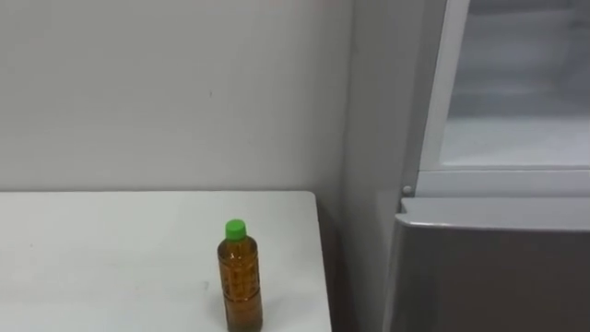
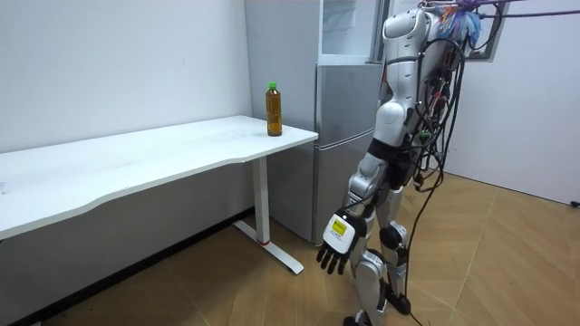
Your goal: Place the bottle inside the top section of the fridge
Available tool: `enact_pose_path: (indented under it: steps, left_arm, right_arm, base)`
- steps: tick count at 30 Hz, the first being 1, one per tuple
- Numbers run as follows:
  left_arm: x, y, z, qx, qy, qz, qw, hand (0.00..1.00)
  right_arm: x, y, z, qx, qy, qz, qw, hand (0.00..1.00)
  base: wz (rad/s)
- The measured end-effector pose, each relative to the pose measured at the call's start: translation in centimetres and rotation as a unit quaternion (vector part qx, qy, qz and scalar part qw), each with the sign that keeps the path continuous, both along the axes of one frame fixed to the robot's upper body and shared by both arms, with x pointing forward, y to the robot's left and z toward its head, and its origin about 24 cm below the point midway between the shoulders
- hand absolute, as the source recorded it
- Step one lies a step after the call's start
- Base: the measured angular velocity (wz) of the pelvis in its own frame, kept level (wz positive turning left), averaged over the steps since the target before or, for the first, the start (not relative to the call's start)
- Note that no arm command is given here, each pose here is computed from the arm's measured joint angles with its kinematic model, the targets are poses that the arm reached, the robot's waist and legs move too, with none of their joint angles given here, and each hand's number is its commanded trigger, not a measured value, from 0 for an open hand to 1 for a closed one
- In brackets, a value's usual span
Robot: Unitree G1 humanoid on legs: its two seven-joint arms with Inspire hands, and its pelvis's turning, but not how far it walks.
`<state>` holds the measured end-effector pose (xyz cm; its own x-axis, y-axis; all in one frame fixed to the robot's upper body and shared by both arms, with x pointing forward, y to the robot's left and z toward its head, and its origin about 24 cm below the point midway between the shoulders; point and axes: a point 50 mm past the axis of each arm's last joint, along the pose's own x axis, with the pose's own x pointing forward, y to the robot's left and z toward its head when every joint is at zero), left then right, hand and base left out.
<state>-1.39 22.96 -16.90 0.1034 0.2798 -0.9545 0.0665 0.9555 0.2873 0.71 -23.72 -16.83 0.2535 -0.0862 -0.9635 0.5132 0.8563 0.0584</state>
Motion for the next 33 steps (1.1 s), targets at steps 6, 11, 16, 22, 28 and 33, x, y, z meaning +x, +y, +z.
enact_pose_path:
  steps: [6, 11, 16, 22, 28, 33]
  left_arm:
    - [0.2, 0.0, -0.1, -0.003, 0.005, -0.012, 1.000, 0.00]
    - [0.1, -0.1, -0.1, -0.003, 0.010, -0.019, 1.000, 0.00]
    - [0.3, -0.2, -0.1, -0.006, -0.001, -0.026, 1.000, 0.00]
    - [0.2, -0.1, 0.0, -0.011, -0.013, -0.025, 1.000, 0.00]
    - [0.6, 0.0, 0.2, -0.008, -0.035, -0.037, 0.999, 0.00]
    - [1.2, 0.0, 0.3, -0.007, -0.040, -0.054, 0.998, 0.00]
  right_arm:
    - [0.5, 0.0, 0.0, 0.001, -0.006, 0.003, 1.000, 0.00]
    - [0.7, 0.1, 0.0, 0.006, -0.011, 0.002, 1.000, 0.00]
    - [2.1, 0.1, 0.3, 0.011, -0.044, 0.013, 0.999, 0.00]
    - [6.1, 0.9, 1.5, 0.029, -0.147, 0.060, 0.987, 0.00]
    - [10.9, 2.4, 4.3, 0.038, -0.275, 0.125, 0.953, 0.00]
    - [13.4, 4.0, 6.5, 0.043, -0.341, 0.175, 0.923, 0.00]
  base:
    - [0.00]
    - [-0.01]
    - [-0.11]
    - [-0.01]
    - [0.04]
    - [0.03]
